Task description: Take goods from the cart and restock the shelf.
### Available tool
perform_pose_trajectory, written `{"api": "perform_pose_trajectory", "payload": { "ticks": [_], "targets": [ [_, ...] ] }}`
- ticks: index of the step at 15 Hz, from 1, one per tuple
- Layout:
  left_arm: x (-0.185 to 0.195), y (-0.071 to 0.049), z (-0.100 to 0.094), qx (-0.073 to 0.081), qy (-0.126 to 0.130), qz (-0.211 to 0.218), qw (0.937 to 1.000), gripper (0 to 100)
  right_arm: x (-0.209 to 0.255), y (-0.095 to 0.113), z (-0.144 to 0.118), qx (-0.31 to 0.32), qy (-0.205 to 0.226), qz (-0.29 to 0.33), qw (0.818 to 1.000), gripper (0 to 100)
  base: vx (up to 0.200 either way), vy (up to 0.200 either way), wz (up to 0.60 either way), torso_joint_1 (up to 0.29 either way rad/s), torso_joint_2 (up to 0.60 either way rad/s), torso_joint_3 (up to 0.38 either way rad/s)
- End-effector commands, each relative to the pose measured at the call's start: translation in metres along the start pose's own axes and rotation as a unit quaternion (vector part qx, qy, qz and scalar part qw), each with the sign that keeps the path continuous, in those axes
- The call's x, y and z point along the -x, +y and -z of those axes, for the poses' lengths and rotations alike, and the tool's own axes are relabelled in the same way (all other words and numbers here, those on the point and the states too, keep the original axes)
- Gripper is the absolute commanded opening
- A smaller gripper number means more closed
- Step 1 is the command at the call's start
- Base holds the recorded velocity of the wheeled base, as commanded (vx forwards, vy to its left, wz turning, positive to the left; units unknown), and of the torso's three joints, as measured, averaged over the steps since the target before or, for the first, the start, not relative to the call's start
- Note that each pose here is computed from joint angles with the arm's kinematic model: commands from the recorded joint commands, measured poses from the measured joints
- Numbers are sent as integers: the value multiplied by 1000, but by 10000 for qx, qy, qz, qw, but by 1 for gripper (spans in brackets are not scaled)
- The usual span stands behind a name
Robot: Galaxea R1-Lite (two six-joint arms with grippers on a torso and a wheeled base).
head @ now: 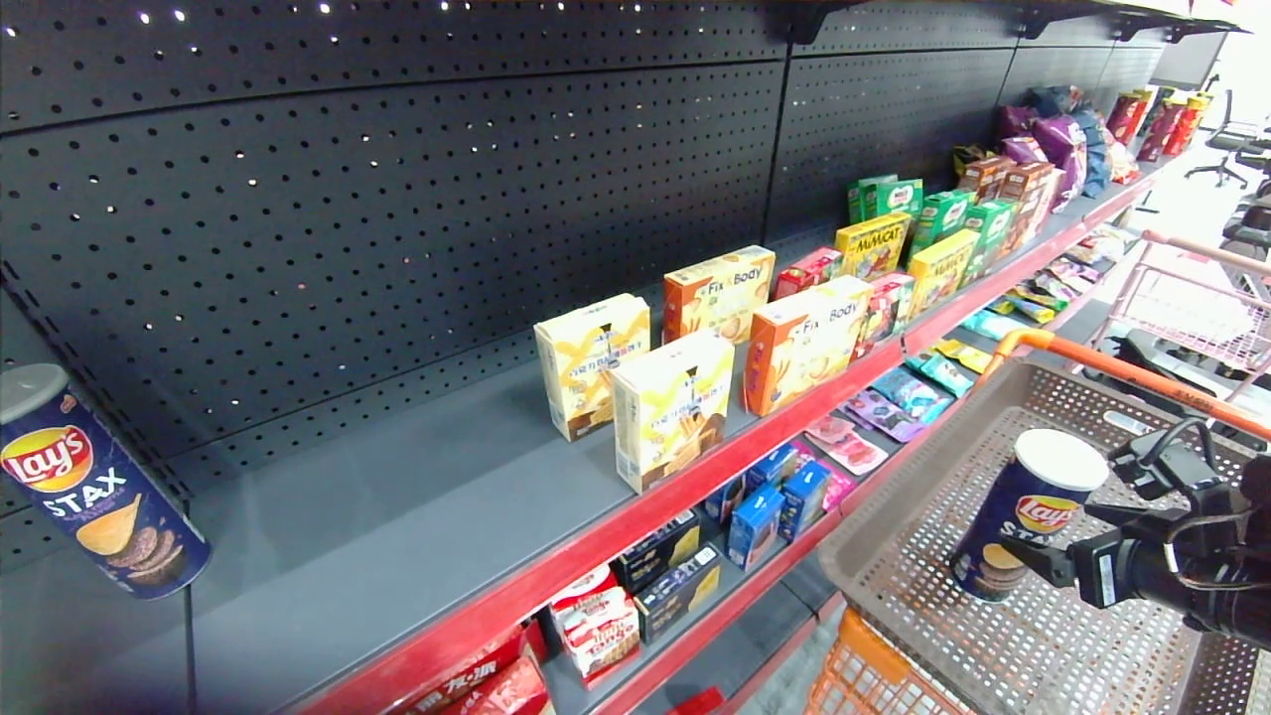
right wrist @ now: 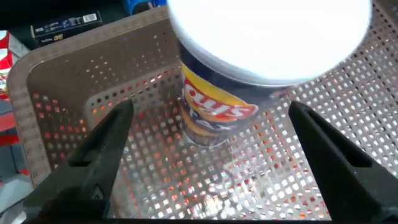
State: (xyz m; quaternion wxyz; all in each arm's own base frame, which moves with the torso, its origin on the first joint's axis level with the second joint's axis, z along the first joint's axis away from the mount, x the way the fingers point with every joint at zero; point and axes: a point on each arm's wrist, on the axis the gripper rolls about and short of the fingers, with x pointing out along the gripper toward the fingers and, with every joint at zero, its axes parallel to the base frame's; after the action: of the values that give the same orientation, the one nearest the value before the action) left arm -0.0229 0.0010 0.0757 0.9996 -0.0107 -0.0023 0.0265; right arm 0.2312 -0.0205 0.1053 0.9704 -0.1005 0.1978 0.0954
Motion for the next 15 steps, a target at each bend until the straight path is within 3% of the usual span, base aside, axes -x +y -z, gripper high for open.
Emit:
{"api": "perform_pose_trajectory", "payload": {
  "ticks": [1,7,14,15],
  "targets": [
    [0,0,0,1,5,-4,10000,100,-10,0,2,8,39,-50,10000,100,0,0,0,0,0,0],
    [0,0,0,1,5,-4,10000,100,-39,3,-2,126,-144,-163,9997,100,0,0,0,0,0,0],
    [0,0,0,1,5,-4,10000,100,-77,-11,-7,105,-243,27,9996,100,0,0,0,0,0,0],
    [0,0,0,1,5,-4,10000,100,-79,-9,-4,66,-181,-6,9998,0,0,0,0,0,0,0]
  ]
}}
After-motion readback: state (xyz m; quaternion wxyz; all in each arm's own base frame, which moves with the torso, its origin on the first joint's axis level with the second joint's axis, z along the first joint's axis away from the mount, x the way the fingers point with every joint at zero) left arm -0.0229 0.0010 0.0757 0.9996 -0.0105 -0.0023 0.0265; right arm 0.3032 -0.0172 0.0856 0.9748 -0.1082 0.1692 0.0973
